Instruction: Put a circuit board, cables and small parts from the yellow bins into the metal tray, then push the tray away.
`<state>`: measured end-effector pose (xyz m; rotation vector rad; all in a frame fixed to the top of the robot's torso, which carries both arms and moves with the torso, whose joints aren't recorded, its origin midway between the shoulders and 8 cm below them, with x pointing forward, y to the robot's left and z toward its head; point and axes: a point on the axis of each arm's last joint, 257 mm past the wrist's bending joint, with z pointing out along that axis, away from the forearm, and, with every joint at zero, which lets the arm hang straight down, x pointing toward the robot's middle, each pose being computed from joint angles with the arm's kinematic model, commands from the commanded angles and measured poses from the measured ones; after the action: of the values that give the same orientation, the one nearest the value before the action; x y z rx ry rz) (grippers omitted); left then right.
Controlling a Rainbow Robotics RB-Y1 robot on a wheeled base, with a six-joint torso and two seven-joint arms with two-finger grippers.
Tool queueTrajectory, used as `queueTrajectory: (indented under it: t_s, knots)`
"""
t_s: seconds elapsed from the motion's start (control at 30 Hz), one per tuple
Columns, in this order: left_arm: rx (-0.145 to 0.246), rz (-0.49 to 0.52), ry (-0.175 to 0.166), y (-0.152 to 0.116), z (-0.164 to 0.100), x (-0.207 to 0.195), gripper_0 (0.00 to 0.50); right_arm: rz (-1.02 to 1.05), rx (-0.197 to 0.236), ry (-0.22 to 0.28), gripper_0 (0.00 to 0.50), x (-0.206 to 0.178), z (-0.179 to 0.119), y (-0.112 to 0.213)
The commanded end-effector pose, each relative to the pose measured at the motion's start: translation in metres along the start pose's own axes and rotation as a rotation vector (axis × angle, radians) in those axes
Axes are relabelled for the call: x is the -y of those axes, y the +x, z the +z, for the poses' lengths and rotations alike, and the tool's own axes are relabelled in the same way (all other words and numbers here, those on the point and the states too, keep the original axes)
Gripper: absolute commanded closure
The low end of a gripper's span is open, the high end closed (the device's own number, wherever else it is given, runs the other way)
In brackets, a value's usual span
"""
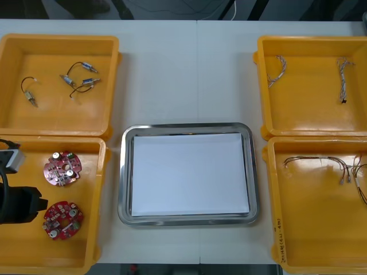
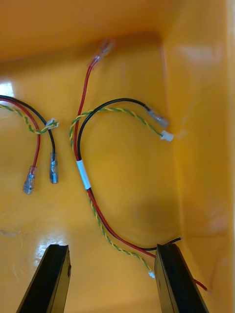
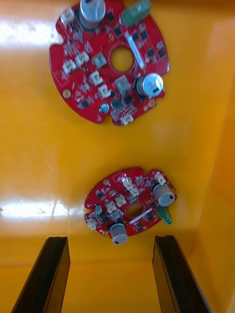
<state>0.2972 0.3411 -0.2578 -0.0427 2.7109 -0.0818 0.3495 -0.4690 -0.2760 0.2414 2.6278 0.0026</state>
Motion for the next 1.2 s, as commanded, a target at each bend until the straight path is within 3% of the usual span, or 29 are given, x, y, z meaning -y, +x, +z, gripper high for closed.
queueTrajectory:
  t_s: [0.03,0.13,0.4,1.2]
  knots:
    - [-0.034,0.088,-0.035,0.019,0.001,-0.003,0.0,-0.02,-0.011,-0.008,0.0,-0.004,0.003,0.005]
    - [-0.039,0.094,-0.039,0.024,0.005,-0.003,0.0,-0.018,-0.018,-0.011,0.0,-0.009,0.009,0.011]
    - [-0.051,0.119,-0.061,0.034,0.014,-0.003,0.0,-0.061,0.013,0.022,0.0,-0.008,0.02,0.012]
    - [-0.033,0.124,-0.061,0.052,0.042,0.013,0.0,0.01,0.016,-0.035,0.0,-0.018,0.053,0.03]
